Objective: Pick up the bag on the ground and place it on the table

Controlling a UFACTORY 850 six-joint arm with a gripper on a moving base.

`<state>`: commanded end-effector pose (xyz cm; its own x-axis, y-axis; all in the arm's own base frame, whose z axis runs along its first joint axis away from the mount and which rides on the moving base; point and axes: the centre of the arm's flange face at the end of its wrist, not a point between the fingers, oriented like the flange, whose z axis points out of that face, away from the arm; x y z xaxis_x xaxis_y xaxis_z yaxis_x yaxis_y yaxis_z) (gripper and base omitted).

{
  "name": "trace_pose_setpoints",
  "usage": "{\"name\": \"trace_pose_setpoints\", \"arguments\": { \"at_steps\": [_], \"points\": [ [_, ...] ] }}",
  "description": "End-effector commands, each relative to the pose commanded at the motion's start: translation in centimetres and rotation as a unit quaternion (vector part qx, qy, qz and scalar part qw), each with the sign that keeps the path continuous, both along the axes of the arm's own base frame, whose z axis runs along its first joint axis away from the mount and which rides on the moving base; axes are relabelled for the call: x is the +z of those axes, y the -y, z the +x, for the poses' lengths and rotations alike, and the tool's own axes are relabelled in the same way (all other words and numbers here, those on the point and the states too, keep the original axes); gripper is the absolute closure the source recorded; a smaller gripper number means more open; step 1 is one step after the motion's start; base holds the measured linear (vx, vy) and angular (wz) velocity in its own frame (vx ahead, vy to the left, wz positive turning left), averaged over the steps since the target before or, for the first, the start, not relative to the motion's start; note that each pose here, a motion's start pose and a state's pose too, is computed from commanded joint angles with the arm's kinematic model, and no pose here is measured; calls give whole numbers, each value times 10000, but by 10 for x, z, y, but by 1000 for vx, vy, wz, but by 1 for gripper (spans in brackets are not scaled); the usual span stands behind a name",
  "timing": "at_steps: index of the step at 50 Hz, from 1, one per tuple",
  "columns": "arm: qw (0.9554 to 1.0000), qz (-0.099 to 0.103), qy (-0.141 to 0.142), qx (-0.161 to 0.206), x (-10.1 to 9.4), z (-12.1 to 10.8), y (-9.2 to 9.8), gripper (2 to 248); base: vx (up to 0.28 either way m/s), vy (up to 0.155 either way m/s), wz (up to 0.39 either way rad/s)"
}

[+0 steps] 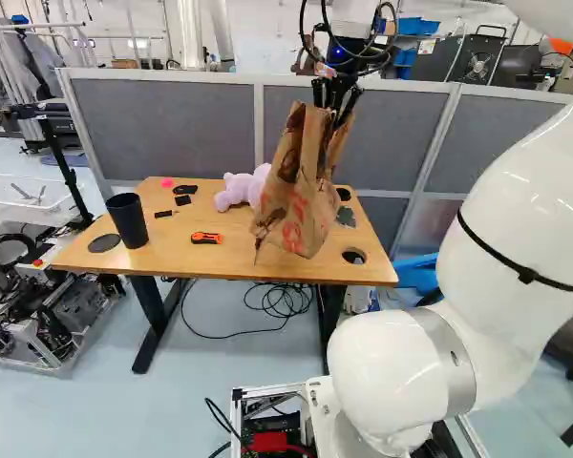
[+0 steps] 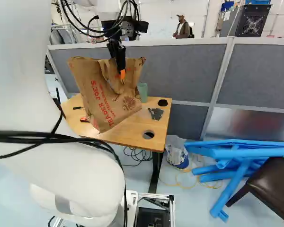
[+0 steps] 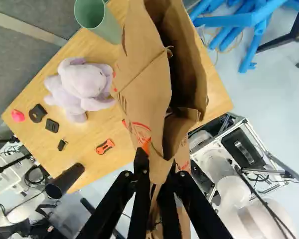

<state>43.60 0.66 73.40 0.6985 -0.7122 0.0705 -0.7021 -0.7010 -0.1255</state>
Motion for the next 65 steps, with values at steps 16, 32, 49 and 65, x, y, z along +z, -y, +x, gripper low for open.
{"name": "trace_pose_setpoints", "arguments": {
  "at_steps": [16,32,49,65],
  "points": [
    [9958,287,-47,-863,0,0,-3,225,0,0,0],
    [9845,443,-100,-1695,0,0,-4,225,0,0,0],
    [9671,342,-94,-2518,0,0,0,225,0,0,0],
    [9442,273,-61,-3281,0,0,4,225,0,0,0]
  ]
}}
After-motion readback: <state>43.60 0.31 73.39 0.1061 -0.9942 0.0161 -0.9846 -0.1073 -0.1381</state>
